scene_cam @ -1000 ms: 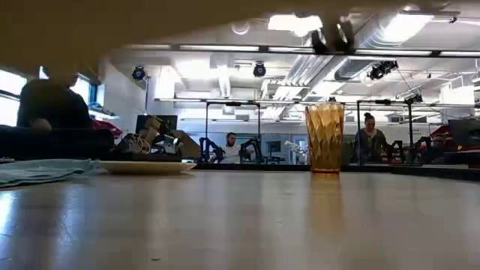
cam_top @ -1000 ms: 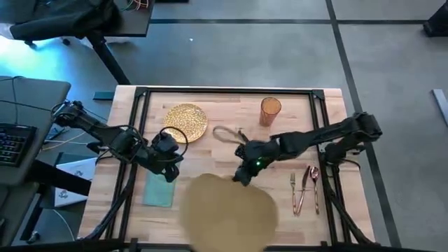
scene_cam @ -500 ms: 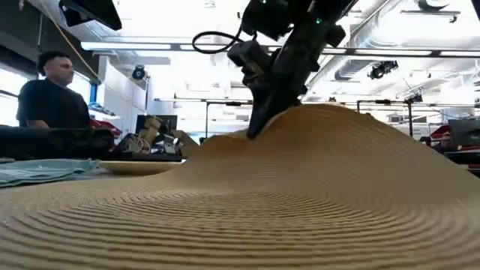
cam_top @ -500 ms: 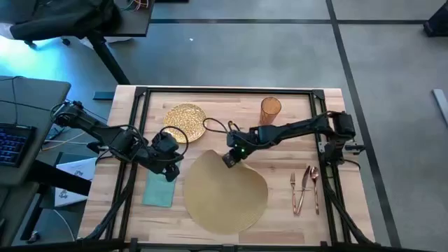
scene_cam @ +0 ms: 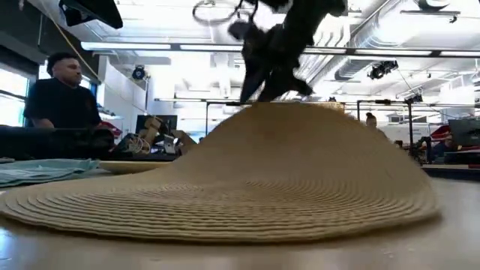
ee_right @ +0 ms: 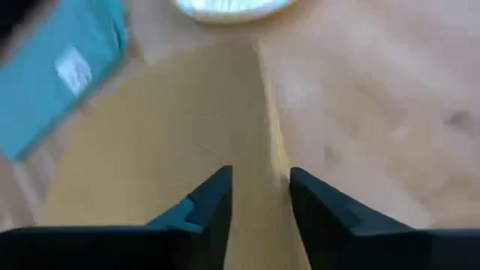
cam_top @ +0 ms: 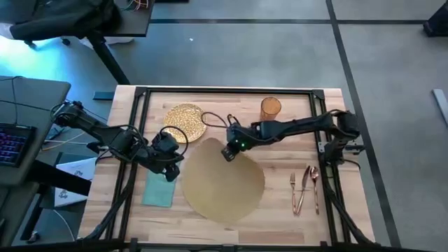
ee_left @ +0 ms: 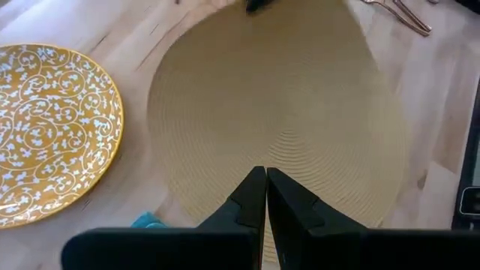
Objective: Set table place
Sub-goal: Adjust the mat, then put the yellow patterned plate on the mat
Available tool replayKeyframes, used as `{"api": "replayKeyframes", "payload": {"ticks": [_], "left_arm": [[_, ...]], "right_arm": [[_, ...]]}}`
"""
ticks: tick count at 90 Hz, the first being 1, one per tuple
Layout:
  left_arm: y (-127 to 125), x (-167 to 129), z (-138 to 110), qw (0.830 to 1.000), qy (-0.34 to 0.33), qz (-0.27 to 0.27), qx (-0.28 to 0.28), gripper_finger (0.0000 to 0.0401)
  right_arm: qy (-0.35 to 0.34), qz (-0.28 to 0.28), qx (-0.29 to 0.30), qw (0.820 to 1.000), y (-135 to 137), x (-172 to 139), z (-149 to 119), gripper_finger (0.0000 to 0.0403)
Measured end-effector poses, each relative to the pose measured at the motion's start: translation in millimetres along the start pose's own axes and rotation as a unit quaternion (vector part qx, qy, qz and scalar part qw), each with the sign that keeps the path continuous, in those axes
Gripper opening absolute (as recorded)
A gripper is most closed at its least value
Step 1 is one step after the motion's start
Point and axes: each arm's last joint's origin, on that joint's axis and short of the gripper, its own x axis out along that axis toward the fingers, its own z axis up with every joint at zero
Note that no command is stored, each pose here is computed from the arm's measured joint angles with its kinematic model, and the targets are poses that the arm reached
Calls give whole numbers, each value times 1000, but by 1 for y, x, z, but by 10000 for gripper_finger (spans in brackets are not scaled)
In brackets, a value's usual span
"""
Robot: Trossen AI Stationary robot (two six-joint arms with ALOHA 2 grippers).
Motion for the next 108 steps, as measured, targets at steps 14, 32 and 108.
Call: {"api": "replayKeyframes", "payload": {"ticks": [14,32,108], "left_arm": [[-2,3,0,1000,0,5,14,0],[5,24,5,998,10,66,-1,0],[179,219,62,954,245,91,-147,84]], "right_arm": [[-15,-14,-14,1000,7,-28,11,139],[50,32,-29,998,29,-32,-23,140],[49,12,59,997,-5,-30,14,140]]}}
